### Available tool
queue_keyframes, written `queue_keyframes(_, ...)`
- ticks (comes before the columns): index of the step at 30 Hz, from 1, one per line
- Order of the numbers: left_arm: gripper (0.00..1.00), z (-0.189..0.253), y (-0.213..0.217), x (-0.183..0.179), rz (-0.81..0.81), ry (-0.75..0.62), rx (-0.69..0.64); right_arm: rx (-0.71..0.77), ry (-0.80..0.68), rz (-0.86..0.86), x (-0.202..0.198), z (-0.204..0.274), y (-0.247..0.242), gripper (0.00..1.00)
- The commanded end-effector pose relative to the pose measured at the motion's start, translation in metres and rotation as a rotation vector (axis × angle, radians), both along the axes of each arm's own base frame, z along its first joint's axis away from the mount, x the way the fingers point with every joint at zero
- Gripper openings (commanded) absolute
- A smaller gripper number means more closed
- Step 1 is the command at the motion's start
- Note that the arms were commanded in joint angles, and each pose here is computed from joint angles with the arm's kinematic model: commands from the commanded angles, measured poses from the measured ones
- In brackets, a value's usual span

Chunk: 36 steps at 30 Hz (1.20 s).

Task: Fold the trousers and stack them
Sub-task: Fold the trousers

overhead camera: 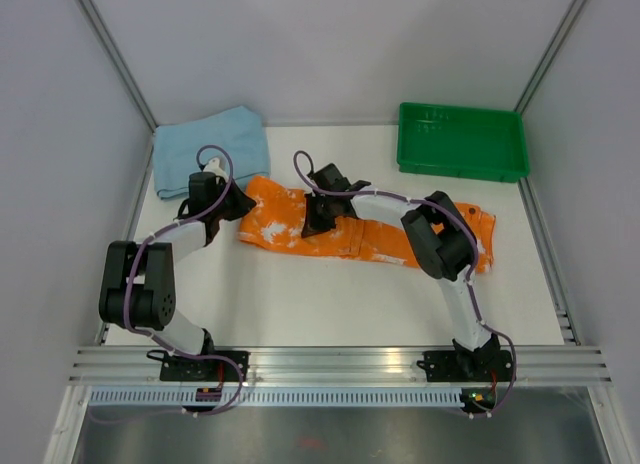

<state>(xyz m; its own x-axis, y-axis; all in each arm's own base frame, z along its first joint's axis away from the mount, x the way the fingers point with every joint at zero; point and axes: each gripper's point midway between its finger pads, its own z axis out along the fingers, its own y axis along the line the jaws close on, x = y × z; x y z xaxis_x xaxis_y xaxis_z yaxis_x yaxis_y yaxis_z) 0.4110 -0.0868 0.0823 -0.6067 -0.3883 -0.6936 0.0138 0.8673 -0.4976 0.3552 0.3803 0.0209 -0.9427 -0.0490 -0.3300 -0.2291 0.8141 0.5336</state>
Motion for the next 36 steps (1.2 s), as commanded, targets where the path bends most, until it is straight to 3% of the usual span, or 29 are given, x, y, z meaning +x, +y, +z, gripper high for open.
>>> queue_keyframes(1,0.02,0.03,0.002,0.02,-0.015,-0.106,0.02,0.026,-0.069,0.006,0.018,0.008,0.018,0.0)
queue_keyframes(5,0.02,0.039,0.0,0.018,-0.041,-0.105,0.027,-0.054,-0.115,0.0,0.03,0.006,0.006,0.01)
queue_keyframes(9,0.02,0.054,-0.002,0.018,-0.088,-0.111,0.055,-0.021,-0.197,-0.038,0.05,0.065,-0.005,0.07)
queue_keyframes(13,0.02,0.067,0.006,0.02,-0.076,-0.106,0.055,-0.019,-0.334,-0.162,0.075,0.146,-0.061,0.26)
queue_keyframes(16,0.02,0.076,0.028,0.023,-0.01,-0.097,0.024,-0.133,-0.378,-0.258,0.08,0.164,-0.127,0.32)
queue_keyframes(18,0.02,0.081,0.044,0.022,0.034,-0.093,-0.012,-0.238,-0.357,-0.272,0.068,0.15,-0.162,0.4)
queue_keyframes(19,0.02,0.083,0.05,0.021,0.048,-0.091,-0.021,-0.267,-0.374,-0.296,0.064,0.157,-0.179,0.54)
queue_keyframes(22,0.02,0.088,0.07,0.014,0.084,-0.079,-0.025,-0.354,-0.34,-0.295,0.039,0.133,-0.205,0.62)
queue_keyframes(26,0.02,0.094,0.09,0.004,0.103,-0.069,0.032,-0.365,-0.232,-0.302,0.005,0.094,-0.213,0.63)
queue_keyframes(36,0.02,0.126,0.119,-0.021,0.15,-0.071,0.138,-0.296,-0.179,-0.279,0.0,0.056,-0.195,0.56)
